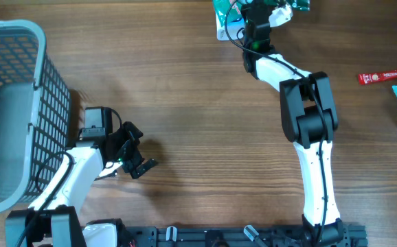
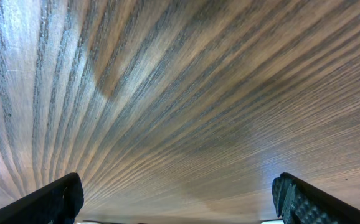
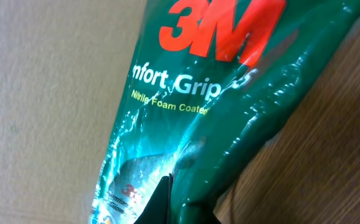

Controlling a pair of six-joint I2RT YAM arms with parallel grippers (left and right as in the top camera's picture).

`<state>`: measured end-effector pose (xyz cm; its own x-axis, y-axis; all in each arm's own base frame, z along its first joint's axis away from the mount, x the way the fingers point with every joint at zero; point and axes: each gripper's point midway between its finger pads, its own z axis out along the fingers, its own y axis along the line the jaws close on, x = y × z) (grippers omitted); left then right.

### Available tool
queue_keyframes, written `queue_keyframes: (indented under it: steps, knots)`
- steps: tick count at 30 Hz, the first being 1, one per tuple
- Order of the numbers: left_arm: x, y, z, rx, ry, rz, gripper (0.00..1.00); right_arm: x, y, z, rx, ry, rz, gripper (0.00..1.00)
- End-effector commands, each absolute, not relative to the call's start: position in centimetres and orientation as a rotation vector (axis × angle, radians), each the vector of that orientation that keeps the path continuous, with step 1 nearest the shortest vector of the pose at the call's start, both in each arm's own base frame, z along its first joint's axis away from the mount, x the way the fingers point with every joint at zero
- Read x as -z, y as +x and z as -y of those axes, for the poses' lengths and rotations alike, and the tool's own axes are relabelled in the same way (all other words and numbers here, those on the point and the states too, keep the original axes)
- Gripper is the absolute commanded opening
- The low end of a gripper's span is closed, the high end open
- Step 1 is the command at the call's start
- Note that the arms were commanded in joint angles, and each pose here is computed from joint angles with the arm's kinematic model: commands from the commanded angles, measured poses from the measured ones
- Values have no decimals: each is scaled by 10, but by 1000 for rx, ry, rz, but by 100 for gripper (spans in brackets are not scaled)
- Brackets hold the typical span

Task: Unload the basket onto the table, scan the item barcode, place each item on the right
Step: 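Carry the glove pack to the right table edge and release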

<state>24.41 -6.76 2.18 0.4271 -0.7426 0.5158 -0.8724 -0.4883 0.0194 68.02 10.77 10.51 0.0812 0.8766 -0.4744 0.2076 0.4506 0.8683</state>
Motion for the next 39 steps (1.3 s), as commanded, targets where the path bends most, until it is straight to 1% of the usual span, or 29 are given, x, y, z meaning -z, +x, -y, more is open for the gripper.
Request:
queue_keyframes:
  steps: [1, 5, 6, 7, 8, 10, 11, 14, 16, 18, 20, 23, 24, 25, 26, 27, 28, 29, 31, 34, 37, 39]
  knots:
    - [-19, 244, 63, -596, 2502, 1191, 100, -158, 682, -96, -468, 808, -1489, 5]
    - [-19, 244, 63, -597, 2502, 1191, 100, -225, 655, -43, -302, 866, -1551, 4]
    - [-19, 244, 63, -597, 2503, 1191, 100, -242, 642, -14, -244, 897, -1577, 4]
    - [-19, 244, 63, -597, 2502, 1191, 100, -249, 634, 7, -206, 925, -1589, 4]
    - [-19, 244, 63, -596, 2502, 1191, 100, -249, 621, 48, -136, 983, -1612, 4]
    - [-19, 244, 63, -596, 2502, 1191, 100, -232, 609, 99, -82, 1054, -1667, 4]
    - [-19, 244, 63, -596, 2502, 1191, 100, -210, 598, 134, -44, 1116, -1722, 4]
    - [-19, 244, 63, -597, 2503, 1191, 100, -162, 558, 209, 68, 1277, -1801, 4]
    - [-19, 244, 63, -597, 2502, 1191, 100, -135, 536, 244, 149, 1294, -1883, 4]
    - [-19, 244, 63, -597, 2502, 1191, 100, -110, 524, 259, 170, 1186, -2030, 4]
    - [-19, 244, 63, -597, 2503, 1191, 100, -92, 514, 265, 148, 1147, -2106, 4]
    - [-19, 244, 63, -596, 2502, 1191, 100, -76, 503, 268, 100, 1108, -2179, 4]
    - [-19, 244, 63, -596, 2502, 1191, 100, -75, 502, 265, 81, 1070, -2210, 9]
    - [-19, 244, 63, -596, 2502, 1191, 100, -73, 500, 260, 59, 1026, -2252, 31]
    - [-19, 244, 63, -596, 2502, 1191, 100, -74, 496, 257, 44, 1021, -2270, 63]
    - [-19, 244, 63, -596, 2502, 1191, 100, -81, 494, 256, 28, 1023, -2273, 75]
    - [-19, 244, 63, -596, 2502, 1191, 100, -93, 492, 252, 3, 1013, -2266, 100]
    - [-19, 244, 63, -596, 2502, 1191, 100, -107, 492, 250, -14, 1000, -2250, 100]
    - [-19, 244, 63, -596, 2502, 1191, 100, -160, 486, 245, -14, 962, -2178, 99]
    - [-19, 244, 63, -596, 2502, 1191, 100, -252, 465, 225, -46, 875, -2058, 100]
    - [-19, 244, 63, -596, 2502, 1191, 100, -339, 429, 184, -152, 747, -1954, 100]
    - [-19, 244, 63, -596, 2502, 1191, 100, -376, 400, 153, -232, 671, -1924, 100]
